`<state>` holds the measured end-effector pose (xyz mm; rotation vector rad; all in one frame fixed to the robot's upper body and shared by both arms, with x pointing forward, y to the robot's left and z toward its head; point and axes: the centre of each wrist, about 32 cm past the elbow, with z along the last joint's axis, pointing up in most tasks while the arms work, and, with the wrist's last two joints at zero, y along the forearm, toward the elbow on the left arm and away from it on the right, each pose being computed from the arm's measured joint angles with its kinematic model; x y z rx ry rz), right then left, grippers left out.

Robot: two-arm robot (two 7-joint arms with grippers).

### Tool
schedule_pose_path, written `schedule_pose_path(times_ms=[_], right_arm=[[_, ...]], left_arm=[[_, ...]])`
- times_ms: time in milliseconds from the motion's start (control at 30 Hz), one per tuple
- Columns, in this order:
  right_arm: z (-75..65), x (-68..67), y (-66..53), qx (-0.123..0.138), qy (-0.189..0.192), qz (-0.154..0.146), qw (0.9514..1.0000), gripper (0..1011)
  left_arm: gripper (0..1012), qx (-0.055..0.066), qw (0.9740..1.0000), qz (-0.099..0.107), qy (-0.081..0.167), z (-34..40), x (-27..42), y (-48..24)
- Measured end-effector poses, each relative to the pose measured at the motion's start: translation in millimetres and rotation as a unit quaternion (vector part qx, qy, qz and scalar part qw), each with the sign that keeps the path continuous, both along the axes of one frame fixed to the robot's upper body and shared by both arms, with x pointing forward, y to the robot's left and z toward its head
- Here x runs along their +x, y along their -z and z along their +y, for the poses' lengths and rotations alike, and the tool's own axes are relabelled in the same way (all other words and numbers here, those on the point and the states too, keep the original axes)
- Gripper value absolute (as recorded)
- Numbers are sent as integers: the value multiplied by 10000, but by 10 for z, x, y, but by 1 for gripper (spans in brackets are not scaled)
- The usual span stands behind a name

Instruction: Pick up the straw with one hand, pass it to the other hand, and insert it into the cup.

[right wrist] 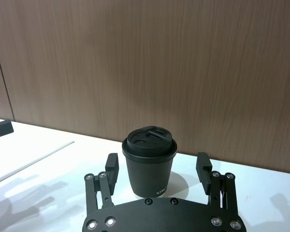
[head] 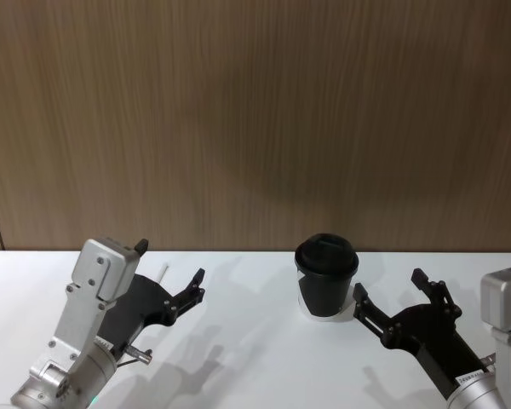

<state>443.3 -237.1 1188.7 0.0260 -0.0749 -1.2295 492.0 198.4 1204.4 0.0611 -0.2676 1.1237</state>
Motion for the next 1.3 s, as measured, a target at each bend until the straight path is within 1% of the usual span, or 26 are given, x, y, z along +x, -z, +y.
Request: schedule_pose_path(times_ms=[1300], right_arm=[[0, 0, 0, 0, 0, 0, 10000, 1001]], left_arm=[[1003, 0, 10000, 0, 0, 0, 0, 0]])
